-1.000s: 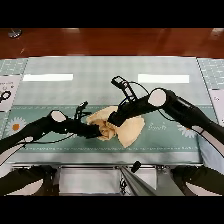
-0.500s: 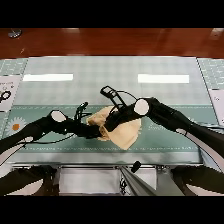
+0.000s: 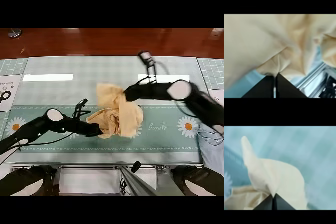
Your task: Fold the shirts.
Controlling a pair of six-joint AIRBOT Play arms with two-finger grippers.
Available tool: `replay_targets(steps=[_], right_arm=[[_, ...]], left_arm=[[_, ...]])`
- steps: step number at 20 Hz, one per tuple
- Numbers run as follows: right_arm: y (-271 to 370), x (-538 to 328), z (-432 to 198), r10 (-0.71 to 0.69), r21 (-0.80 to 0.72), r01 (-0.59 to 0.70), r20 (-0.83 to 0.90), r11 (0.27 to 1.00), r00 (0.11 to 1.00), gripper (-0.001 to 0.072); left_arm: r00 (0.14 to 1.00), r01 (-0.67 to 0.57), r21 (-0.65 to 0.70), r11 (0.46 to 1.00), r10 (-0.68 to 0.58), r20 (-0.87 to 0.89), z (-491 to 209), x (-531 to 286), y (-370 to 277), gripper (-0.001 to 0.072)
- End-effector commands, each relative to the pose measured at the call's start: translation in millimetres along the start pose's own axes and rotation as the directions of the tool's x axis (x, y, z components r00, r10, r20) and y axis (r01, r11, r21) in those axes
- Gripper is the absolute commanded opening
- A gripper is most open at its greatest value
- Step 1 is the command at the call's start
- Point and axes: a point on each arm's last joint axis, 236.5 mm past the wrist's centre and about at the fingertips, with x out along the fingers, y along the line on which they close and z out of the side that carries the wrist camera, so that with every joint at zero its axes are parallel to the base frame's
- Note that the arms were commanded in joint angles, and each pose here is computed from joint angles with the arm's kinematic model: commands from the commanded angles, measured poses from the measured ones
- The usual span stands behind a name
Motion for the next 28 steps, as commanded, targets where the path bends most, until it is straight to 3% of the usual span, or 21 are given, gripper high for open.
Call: replay_targets(steps=[1, 4, 6, 8, 10, 12, 16, 19, 21, 24, 28], right_arm=[[-26, -101, 69, -0.117, -0.015, 0.124, 0.246, 0.992, 0.962, 0.0028], [-26, -202, 110, -0.232, -0.097, 0.294, 0.405, 0.951, 0.884, 0.0028], [-21, -273, 133, -0.319, -0.109, 0.428, 0.512, 0.897, 0.797, 0.0028], [-12, -343, 150, -0.391, -0.075, 0.545, 0.615, 0.835, 0.684, 0.0028], [-2, -401, 154, -0.449, -0.016, 0.622, 0.677, 0.783, 0.583, 0.0028], [6, -437, 148, -0.492, 0.015, 0.673, 0.693, 0.74, 0.526, 0.0028], [21, -469, 134, -0.523, 0.03, 0.698, 0.686, 0.716, 0.506, 0.0028], [20, -471, 126, -0.543, 0.032, 0.704, 0.661, 0.71, 0.518, 0.0029], [6, -456, 107, -0.591, 0.019, 0.708, 0.568, 0.706, 0.573, 0.0029], [-32, -424, 61, -0.7, -0.055, 0.743, 0.296, 0.667, 0.65, 0.0028], [-66, -359, 62, -0.675, -0.088, 0.686, 0.128, 0.722, 0.726, 0.0028]], left_arm=[[0.977, 0.069, 0.167, 0.984, -0.1, 0.19, 42, -59, -64, 0.0019], [0.839, 0.038, 0.418, 0.908, -0.257, 0.48, 85, -180, -160, 0.0019], [0.677, -0.123, 0.541, 0.832, -0.328, 0.659, 90, -282, -215, 0.0019], [0.525, -0.32, 0.559, 0.765, -0.348, 0.777, 76, -365, -249, 0.0019], [0.395, -0.436, 0.503, 0.746, -0.343, 0.852, 57, -426, -270, 0.0019], [0.343, -0.503, 0.456, 0.734, -0.315, 0.885, 39, -455, -277, 0.0019], [0.391, -0.531, 0.459, 0.712, -0.275, 0.878, 9, -458, -282, 0.0019], [0.522, -0.505, 0.468, 0.725, -0.176, 0.835, -4, -427, -258, 0.0019], [0.599, -0.502, 0.426, 0.752, -0.053, 0.799, -10, -407, -228, 0.0019], [0.689, -0.492, 0.349, 0.798, 0.111, 0.716, -15, -377, -180, 0.0019], [0.82, -0.431, 0.269, 0.862, 0.249, 0.515, -19, -312, -112, 0.0019]])
